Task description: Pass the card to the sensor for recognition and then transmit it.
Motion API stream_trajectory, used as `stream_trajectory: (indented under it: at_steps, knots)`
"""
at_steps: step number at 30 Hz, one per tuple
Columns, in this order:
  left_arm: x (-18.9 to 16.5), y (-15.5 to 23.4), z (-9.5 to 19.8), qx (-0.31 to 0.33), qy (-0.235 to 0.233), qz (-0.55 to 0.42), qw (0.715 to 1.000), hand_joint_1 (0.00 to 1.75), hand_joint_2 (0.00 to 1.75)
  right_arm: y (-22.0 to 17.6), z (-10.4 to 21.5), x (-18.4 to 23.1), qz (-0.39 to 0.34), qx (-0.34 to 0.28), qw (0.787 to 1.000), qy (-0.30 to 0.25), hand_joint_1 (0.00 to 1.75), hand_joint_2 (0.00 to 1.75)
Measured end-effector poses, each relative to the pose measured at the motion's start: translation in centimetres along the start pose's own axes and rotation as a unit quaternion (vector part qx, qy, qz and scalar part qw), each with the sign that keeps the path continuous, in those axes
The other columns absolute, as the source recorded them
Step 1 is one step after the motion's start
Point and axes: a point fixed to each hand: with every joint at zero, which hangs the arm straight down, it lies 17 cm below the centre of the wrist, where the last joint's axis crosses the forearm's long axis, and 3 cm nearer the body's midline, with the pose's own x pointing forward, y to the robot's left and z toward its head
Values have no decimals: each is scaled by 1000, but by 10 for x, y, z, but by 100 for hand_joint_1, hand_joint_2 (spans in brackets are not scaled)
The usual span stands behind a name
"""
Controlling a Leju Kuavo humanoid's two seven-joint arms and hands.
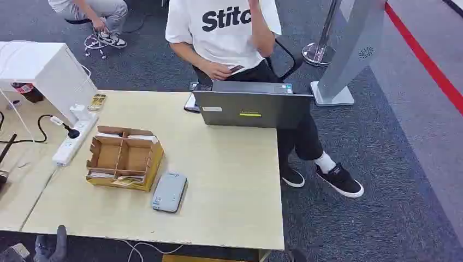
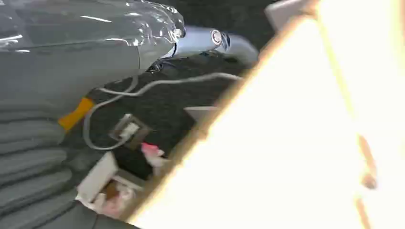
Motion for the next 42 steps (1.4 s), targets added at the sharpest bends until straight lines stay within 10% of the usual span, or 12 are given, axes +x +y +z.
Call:
stream_trajectory:
  at_steps: [29,42]
  knots:
    - [216,-163,86,-128,-376,-110,911,0,175,-2,-1,-9,-25,3,1000,4,0,175]
    - [232,-272,122,-239,-472,-218,820,0,175,2,1,0,-13,12,1000,9,0,175]
